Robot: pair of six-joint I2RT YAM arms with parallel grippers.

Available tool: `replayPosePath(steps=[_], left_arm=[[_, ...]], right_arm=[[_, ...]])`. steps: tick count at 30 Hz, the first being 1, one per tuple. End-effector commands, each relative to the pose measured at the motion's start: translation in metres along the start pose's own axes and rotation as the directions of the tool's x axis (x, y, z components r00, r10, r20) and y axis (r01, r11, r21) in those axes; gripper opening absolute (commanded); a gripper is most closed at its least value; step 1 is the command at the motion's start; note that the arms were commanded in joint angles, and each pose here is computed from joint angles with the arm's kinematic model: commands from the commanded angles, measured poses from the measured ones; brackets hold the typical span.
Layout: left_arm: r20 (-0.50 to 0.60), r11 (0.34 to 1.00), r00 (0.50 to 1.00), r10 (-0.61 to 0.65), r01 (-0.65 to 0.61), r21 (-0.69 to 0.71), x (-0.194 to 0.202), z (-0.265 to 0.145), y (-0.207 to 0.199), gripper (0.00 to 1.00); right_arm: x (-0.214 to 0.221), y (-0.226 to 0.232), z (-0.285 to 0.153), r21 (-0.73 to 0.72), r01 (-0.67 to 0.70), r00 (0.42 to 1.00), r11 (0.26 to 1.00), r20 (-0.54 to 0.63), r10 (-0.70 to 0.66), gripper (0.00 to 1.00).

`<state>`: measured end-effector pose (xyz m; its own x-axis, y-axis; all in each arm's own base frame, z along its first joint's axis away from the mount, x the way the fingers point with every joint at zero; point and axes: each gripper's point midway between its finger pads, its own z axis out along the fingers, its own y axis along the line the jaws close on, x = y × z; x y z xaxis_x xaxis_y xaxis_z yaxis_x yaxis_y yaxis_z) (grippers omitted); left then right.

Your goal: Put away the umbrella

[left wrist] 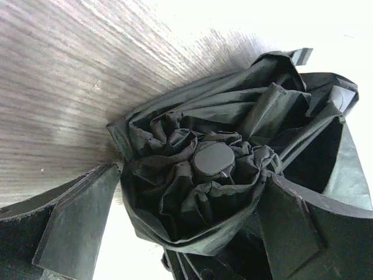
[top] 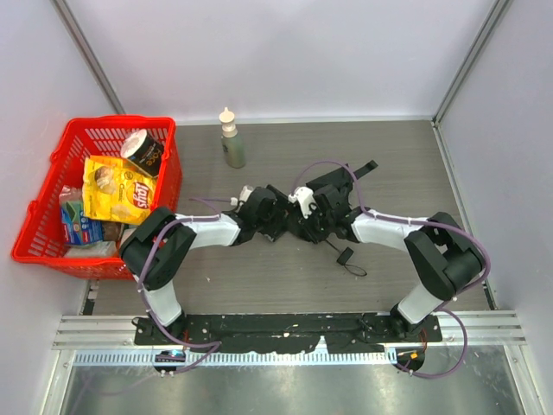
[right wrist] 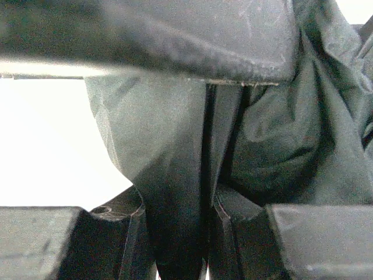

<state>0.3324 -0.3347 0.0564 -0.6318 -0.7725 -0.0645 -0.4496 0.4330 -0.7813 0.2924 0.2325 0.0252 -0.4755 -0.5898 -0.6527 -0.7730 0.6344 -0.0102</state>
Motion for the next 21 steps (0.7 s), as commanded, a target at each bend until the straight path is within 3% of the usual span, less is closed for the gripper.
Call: replayPosePath(steps=[1, 4, 12, 19, 21], left_arm=[[-0.074, 0.988, 0.997, -0.032, 0.02, -0.153, 0.017, -0.01, 0.031, 1.0], [-0.12, 0.985, 0.991, -0.064, 0.043, -0.169, 0.027, -0.004, 0.033, 1.0], [-0.056, 0.981, 0.998, -0.022, 0.01, -0.196, 0.017, 0.015, 0.033, 1.0], [0.021, 0.987, 1.0, 0.023, -0.019, -0.158, 0.003, 0.027, 0.05, 0.62], [0.036, 0.989, 0.998, 0.049, -0.043, -0.143, -0.002, 0.026, 0.052, 0.46]], right_arm=[[-0.054, -0.006, -0.014, 0.053, 0.055, 0.976, 0.997, 0.208, -0.064, 0.01], [-0.062, -0.01, -0.019, 0.078, 0.044, 0.97, 0.996, 0.234, -0.061, 0.01], [-0.091, 0.006, -0.031, 0.07, 0.117, 0.938, 0.991, 0.321, -0.134, 0.01], [-0.112, 0.022, -0.03, 0.016, 0.181, 0.912, 0.983, 0.372, -0.174, 0.01], [-0.108, 0.024, -0.028, 0.002, 0.182, 0.915, 0.983, 0.367, -0.17, 0.01]])
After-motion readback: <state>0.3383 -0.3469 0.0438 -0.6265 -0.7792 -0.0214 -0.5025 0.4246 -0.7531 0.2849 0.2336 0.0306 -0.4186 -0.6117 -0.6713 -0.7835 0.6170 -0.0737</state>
